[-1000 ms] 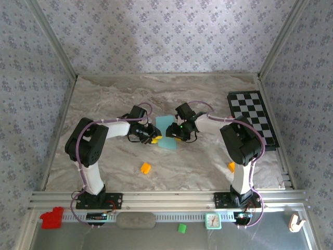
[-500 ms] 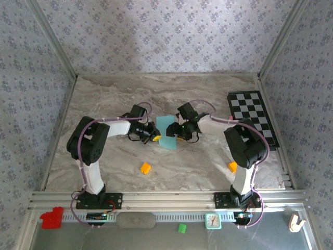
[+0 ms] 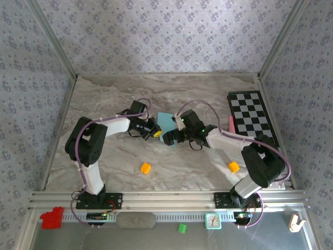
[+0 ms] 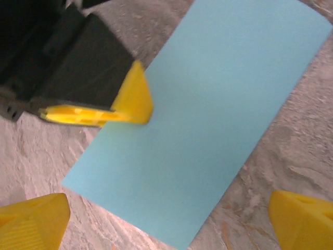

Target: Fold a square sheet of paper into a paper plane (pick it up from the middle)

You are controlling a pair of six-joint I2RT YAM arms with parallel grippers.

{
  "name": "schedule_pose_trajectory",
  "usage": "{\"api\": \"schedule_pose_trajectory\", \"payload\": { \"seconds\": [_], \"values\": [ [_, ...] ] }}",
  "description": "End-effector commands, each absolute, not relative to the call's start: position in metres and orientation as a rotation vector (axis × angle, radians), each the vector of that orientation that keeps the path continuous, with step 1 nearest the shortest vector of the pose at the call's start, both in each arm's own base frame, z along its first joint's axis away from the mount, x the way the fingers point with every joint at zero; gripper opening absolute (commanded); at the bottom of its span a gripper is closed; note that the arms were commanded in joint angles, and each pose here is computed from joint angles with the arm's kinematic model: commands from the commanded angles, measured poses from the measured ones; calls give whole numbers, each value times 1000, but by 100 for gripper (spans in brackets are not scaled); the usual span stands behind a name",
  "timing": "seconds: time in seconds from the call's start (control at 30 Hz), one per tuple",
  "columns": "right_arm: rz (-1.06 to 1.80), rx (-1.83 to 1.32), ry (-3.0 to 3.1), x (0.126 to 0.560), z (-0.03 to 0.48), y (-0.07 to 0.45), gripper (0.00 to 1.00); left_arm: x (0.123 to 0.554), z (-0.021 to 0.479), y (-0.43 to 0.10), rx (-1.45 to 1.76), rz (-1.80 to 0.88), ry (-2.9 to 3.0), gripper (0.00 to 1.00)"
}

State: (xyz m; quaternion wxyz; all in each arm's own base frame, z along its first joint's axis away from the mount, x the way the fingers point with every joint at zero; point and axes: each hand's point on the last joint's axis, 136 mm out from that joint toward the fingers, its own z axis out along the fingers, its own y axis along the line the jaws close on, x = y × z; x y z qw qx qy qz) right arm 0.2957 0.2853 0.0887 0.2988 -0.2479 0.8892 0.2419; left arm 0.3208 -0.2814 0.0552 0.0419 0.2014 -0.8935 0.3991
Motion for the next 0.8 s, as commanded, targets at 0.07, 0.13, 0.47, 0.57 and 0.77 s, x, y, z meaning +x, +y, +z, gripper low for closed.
{"api": "schedule_pose_trajectory", "payload": {
  "seconds": [0.07, 0.13, 0.47, 0.57, 0.77],
  "values": [
    [560, -881, 2096, 292, 102, 303, 98, 320, 67, -279, 648, 1203, -2729, 0],
    [527, -947, 2012, 286, 101, 308, 96, 321, 67, -279, 652, 1201, -2727, 0],
    [401, -1145, 1855, 283, 80, 318, 76, 319, 67, -280, 657, 1192, -2722, 0],
    [381, -1175, 1841, 284, 76, 321, 73, 319, 66, -280, 659, 1189, -2723, 0],
    [300, -1178, 1820, 291, 72, 323, 74, 318, 65, -280, 662, 1182, -2720, 0]
  ]
}}
